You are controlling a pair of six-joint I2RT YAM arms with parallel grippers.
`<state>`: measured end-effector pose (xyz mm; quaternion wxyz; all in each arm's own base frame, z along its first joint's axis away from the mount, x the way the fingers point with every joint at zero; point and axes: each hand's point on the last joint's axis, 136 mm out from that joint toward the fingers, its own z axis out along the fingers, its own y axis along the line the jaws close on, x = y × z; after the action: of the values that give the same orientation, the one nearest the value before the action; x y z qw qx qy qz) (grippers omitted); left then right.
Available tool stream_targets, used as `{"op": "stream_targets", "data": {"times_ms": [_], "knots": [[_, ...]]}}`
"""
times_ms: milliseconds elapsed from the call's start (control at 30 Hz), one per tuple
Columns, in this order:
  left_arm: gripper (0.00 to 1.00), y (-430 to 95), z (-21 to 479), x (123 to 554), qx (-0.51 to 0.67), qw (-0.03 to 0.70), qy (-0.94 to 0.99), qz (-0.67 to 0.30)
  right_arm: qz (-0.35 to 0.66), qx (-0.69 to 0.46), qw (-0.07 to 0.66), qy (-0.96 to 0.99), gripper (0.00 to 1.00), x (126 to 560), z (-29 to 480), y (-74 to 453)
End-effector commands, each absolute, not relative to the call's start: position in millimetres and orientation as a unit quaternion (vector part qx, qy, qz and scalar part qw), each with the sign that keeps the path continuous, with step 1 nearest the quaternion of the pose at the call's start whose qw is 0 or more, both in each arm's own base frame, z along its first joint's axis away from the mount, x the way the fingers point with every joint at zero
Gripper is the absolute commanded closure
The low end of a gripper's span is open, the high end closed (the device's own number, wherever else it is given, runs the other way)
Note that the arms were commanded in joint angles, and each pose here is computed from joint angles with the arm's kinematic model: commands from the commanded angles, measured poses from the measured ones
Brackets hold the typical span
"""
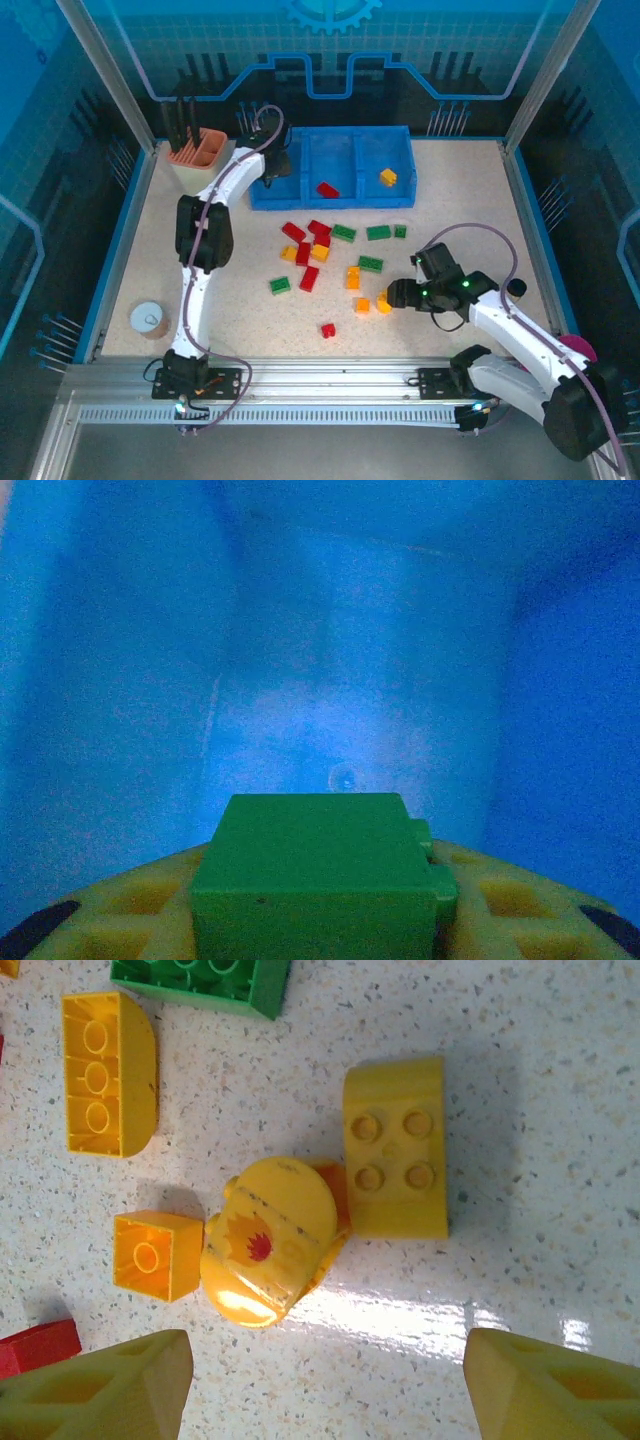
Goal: Sort the legos into containers by color
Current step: Place the lego in the container, then pick up the lego from the bottom-center of the table.
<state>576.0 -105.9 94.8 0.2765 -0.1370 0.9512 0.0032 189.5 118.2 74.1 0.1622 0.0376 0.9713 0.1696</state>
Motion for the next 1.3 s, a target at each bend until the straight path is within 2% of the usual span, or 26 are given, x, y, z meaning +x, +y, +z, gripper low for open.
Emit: {"op": "stream_targets", "data": {"times_ms": [0,200,500,667,867,1000,1267], "knots": [[0.64,-107.3,95.4,577.1,-0.129,0.269,0.955,-0.002,0.177,0.064,0.135,0.973,0.27,171.4,67.9,116.7],[0.59,-109.5,82.5,575.4,-0.126,0.257,0.958,-0.005,0.211,0.091,0.128,0.965,0.26,165.7,65.3,124.1],[0.35,-109.7,99.1,574.5,-0.120,0.275,0.954,-0.012,0.219,0.137,0.111,0.960,0.26,171.3,55.2,130.6],[0.31,-110.5,120.1,569.8,-0.120,0.296,0.947,-0.023,0.216,0.146,0.107,0.959,0.26,180.0,51.6,135.4],[0.30,-112.5,164.1,563.3,-0.119,0.335,0.934,-0.048,0.220,0.149,0.118,0.957,0.26,195.8,51.0,144.6],[0.27,-125.9,203.7,555.8,-0.109,0.350,0.925,-0.102,0.210,0.149,0.114,0.959,0.26,203.6,43.4,147.4],[0.25,-134.0,290.3,518.0,-0.089,0.414,0.894,-0.149,0.195,0.134,0.097,0.967,0.26,223.5,31.9,159.5]]}}
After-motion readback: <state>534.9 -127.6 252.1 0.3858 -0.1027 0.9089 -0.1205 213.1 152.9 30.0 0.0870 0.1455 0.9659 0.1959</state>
